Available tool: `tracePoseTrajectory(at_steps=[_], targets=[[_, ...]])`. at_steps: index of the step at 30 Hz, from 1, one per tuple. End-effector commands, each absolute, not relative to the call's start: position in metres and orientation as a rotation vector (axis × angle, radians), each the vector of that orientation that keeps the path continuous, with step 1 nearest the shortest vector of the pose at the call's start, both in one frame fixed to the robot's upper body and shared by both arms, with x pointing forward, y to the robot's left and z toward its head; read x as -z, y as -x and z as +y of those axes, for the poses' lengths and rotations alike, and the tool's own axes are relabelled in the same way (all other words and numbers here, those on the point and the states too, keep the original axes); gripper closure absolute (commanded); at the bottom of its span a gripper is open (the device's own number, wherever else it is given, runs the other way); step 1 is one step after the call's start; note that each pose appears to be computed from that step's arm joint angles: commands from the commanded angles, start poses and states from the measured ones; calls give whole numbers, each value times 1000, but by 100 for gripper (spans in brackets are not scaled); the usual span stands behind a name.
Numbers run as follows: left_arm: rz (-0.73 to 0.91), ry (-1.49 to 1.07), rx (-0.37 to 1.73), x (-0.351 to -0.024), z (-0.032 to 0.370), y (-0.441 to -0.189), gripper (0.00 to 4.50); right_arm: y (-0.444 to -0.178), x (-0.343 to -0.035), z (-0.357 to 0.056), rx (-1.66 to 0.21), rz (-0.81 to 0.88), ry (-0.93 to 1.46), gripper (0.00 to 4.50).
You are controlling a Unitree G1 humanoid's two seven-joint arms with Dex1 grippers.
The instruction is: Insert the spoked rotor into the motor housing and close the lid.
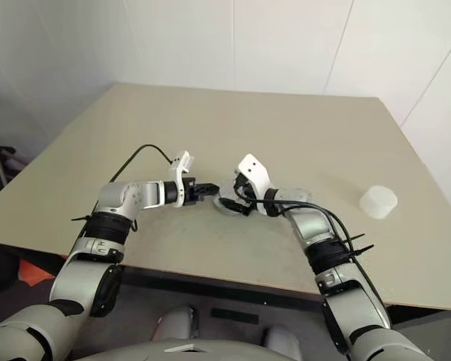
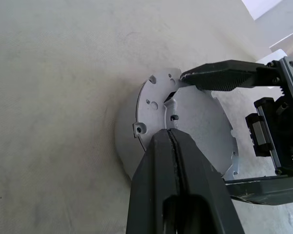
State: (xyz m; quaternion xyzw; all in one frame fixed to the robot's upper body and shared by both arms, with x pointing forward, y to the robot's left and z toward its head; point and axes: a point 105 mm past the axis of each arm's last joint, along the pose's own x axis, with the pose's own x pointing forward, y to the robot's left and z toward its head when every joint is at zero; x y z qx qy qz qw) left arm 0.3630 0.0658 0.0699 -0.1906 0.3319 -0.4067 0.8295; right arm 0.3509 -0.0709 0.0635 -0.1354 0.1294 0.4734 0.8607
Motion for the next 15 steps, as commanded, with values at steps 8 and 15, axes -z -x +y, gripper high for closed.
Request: tracePoseTrajectory(at_steps=[8,15], targets=[[758,404,899,-66,56,-355,450,-349,-110,-73,-998,166,329,3],[763,418,896,-64,55,-356,450,-347,-137,-91,-969,156,373,3]])
